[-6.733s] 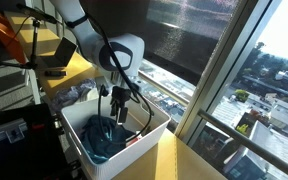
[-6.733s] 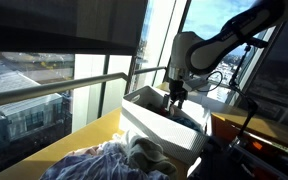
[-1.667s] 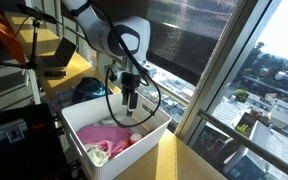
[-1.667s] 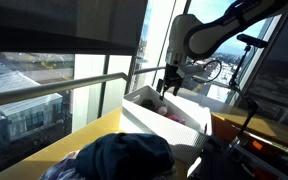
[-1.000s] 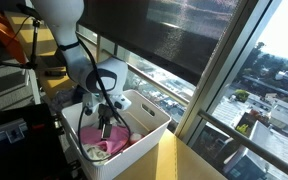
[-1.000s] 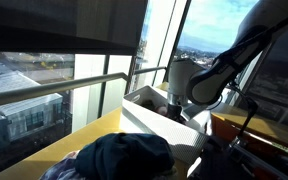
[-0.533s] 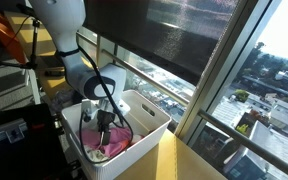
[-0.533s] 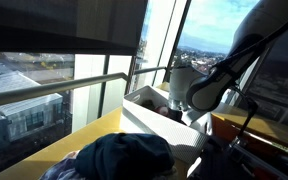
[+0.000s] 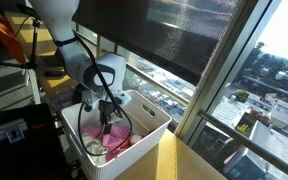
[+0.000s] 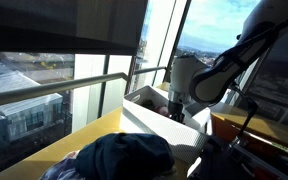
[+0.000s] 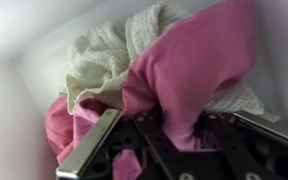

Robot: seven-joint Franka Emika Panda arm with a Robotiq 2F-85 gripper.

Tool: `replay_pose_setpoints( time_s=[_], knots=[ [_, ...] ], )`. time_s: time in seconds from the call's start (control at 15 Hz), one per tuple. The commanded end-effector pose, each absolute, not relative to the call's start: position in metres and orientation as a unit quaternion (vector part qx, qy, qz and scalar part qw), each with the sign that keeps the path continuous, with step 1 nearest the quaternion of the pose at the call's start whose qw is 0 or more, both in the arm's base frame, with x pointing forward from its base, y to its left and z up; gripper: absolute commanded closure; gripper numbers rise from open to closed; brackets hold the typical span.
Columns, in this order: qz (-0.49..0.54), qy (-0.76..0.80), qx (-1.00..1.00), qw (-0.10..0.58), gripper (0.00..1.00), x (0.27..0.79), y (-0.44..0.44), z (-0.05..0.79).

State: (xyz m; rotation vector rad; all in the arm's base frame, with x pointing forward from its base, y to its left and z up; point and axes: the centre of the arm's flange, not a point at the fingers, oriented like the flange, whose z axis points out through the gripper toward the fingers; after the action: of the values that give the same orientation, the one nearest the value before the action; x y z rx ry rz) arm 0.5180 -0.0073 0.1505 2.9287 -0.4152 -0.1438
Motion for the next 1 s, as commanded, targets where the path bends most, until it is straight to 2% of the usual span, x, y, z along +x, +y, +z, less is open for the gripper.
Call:
replay_pose_setpoints(
  time_s=[0.0,0.47,0.93],
  knots=[
    [-0.022,-0.147,0.985,0.083,0.96,0.524,-0.001,0.227],
    [0.098,-0.117,0.987,0.056,0.94,0.554,0.046,0.39],
    [0.136,0.005,0.99,0.045,0.94,0.526,0.226,0.482]
  ],
)
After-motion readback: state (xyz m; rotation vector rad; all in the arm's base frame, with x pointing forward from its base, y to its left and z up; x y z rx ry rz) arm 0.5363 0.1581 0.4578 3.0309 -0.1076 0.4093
